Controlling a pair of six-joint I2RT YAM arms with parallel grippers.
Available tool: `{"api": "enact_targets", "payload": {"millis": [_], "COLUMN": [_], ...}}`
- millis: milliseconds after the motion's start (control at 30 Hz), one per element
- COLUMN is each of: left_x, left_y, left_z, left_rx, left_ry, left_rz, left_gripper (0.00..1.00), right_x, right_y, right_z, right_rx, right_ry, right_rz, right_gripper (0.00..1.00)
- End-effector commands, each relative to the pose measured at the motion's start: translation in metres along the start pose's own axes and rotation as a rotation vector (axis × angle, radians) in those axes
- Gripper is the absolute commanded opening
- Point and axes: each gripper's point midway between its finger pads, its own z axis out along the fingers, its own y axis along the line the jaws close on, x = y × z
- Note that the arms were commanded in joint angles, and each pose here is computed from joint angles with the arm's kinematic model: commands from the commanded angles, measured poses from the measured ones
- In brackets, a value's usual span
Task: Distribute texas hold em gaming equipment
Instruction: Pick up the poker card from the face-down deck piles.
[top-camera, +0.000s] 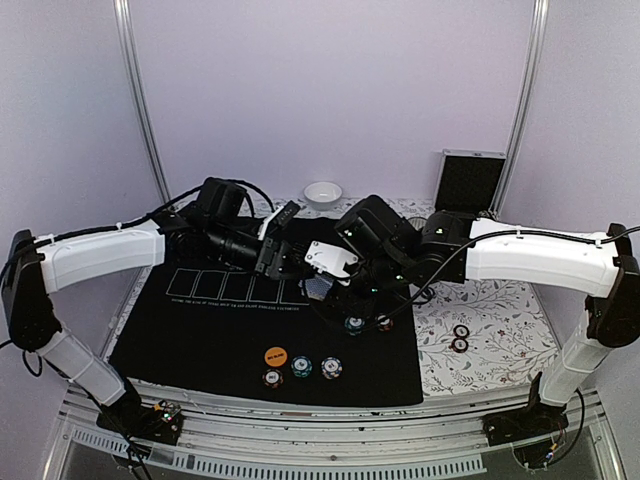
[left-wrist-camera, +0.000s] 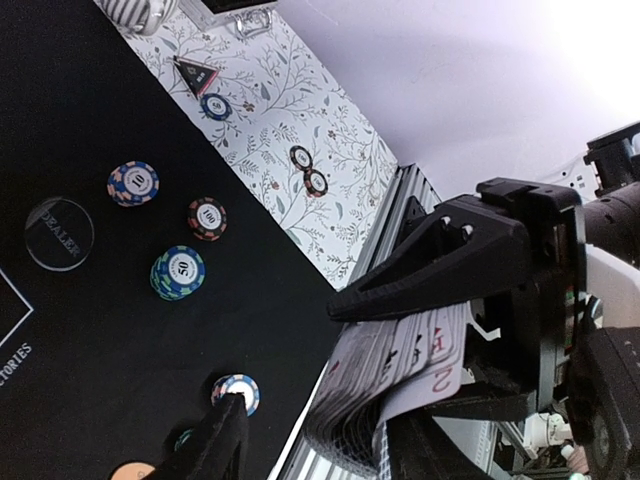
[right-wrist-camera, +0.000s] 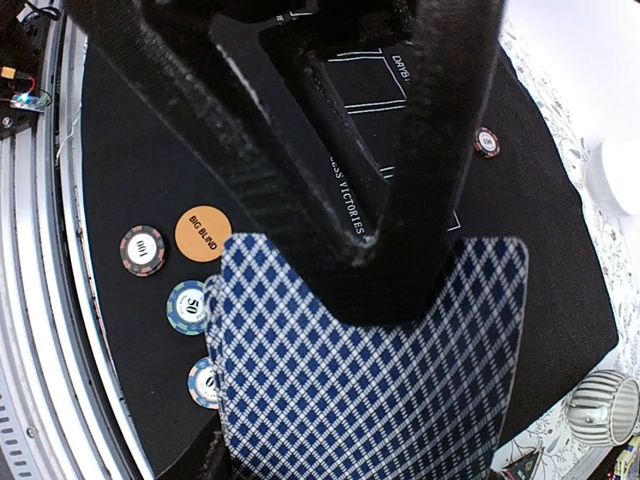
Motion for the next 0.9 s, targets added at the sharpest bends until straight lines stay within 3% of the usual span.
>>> {"api": "enact_targets", "payload": {"millis": [0,133,433,867], "left_x": [-0.01,-0.011,-0.014,-0.01], "left_y": [-0.001,0.005,-0.016,-0.039], "left_z": [-0.014,-0.018,-0.021,-0.02], "left_rx": [-0.035,-0.08,0.006,0.128], "left_ry": [-0.039,-0.041,-0.044,-0.025], "left_rz": [0.028,0.031,0.042,0.053], "left_gripper": [0.47,0.38,0.4,0.14], "right_x": [-0.002,-0.002,-0.001,0.0], "right_y": [-0.003,-0.003,-0.003,-0.005], "right_z": [-0.003,-0.003,-0.003,-0.003], "right_rx": [0.014,0.016,0.019,0.026], "right_ry": [-0.006,-0.005,-0.002,0.002], "right_rz": [0.001,0.004,0.002,0.002], "right_gripper": [0.12,0.12,0.11,0.09]}}
